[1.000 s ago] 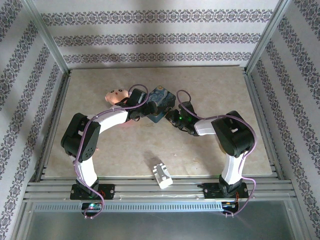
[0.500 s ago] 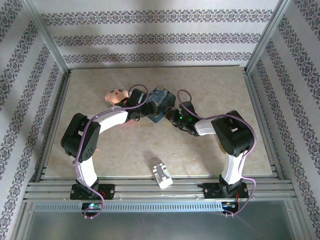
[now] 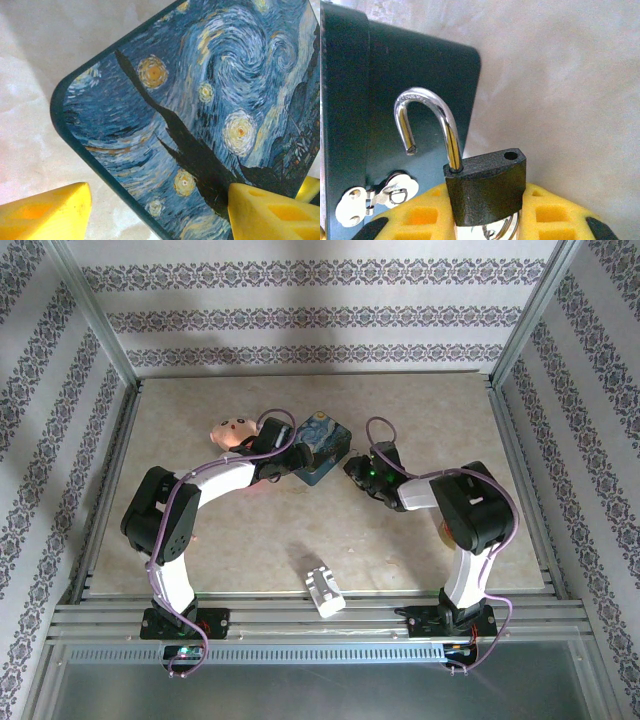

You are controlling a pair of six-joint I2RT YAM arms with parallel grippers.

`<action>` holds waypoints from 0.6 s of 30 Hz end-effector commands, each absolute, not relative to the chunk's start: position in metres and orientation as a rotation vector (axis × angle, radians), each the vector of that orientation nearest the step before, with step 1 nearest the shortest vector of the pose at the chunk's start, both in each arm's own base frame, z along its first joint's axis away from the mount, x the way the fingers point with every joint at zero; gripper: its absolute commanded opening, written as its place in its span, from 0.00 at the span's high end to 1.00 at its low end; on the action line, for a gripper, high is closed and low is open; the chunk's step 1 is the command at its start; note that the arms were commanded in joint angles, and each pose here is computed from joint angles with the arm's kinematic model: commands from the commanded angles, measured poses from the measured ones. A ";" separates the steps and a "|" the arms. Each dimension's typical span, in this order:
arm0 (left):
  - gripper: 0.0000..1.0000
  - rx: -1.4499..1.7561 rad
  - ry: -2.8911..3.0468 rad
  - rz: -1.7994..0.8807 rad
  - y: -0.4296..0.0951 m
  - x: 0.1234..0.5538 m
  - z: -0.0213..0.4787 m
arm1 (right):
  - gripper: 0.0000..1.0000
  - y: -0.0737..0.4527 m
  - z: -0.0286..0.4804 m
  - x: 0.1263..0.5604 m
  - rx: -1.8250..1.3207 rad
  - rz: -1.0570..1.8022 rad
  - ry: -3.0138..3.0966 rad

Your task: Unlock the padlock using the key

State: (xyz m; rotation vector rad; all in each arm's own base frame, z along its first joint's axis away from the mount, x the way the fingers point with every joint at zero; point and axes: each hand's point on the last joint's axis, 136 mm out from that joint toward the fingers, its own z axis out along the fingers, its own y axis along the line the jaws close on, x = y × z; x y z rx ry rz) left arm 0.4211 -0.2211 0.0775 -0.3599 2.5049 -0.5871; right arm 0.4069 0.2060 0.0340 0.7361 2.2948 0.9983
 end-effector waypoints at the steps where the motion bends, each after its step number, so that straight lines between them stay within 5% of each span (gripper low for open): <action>1: 0.31 -0.430 2.665 -0.423 -0.186 0.392 0.036 | 1.00 0.193 0.047 0.407 0.707 0.937 2.255; 18: 0.26 -0.413 2.613 -0.447 -0.179 0.397 0.059 | 1.00 0.148 0.083 0.335 0.444 0.581 2.423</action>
